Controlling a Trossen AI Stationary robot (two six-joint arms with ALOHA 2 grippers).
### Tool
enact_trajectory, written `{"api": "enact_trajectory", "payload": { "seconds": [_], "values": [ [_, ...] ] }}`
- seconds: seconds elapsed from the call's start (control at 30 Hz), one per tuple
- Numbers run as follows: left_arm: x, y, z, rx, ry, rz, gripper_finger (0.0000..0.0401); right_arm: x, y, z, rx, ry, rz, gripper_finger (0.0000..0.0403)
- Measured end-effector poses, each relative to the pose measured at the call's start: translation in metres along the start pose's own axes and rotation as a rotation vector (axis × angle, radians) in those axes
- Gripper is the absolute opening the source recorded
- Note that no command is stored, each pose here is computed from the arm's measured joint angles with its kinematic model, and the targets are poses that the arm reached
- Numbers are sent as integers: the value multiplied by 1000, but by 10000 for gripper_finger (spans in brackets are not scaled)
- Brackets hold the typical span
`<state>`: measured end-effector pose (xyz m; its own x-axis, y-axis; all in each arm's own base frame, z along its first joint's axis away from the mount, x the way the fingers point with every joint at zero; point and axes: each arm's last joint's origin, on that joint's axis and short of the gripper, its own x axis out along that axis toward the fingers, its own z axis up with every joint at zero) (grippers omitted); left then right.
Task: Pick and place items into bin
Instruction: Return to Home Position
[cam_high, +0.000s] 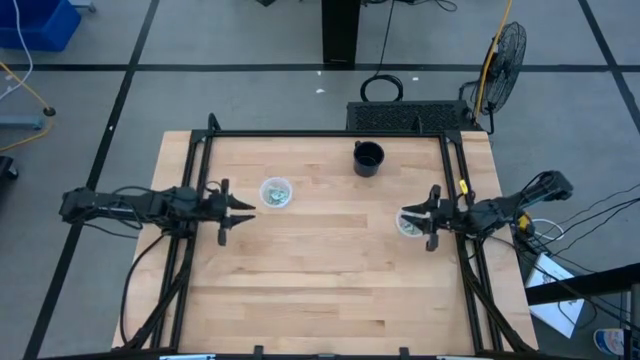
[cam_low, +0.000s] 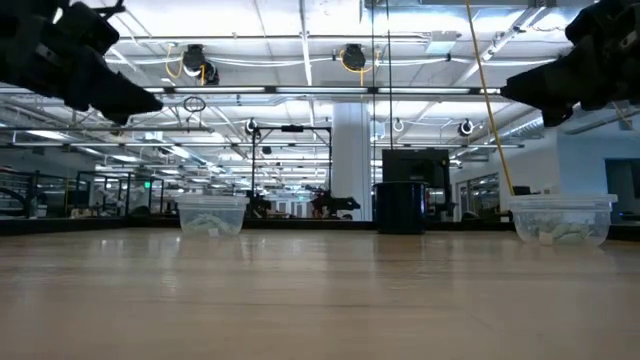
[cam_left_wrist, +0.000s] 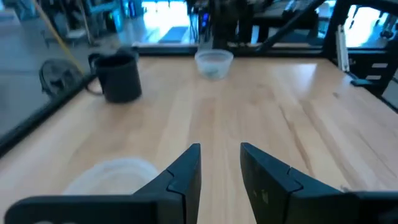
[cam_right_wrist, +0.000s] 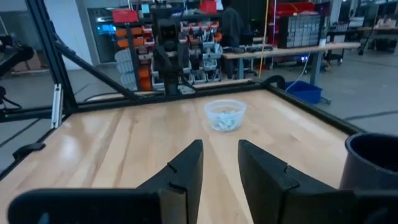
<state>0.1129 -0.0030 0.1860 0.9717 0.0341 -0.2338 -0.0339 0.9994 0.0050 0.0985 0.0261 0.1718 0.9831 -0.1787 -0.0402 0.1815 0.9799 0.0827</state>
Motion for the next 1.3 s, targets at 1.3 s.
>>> {"api": "enact_trajectory", "payload": {
  "seconds": [1.3],
  "values": [
    [-25,-3,4,60,-292,-195,118,-2,-2,-3,35,-40,8,94]
  ]
}}
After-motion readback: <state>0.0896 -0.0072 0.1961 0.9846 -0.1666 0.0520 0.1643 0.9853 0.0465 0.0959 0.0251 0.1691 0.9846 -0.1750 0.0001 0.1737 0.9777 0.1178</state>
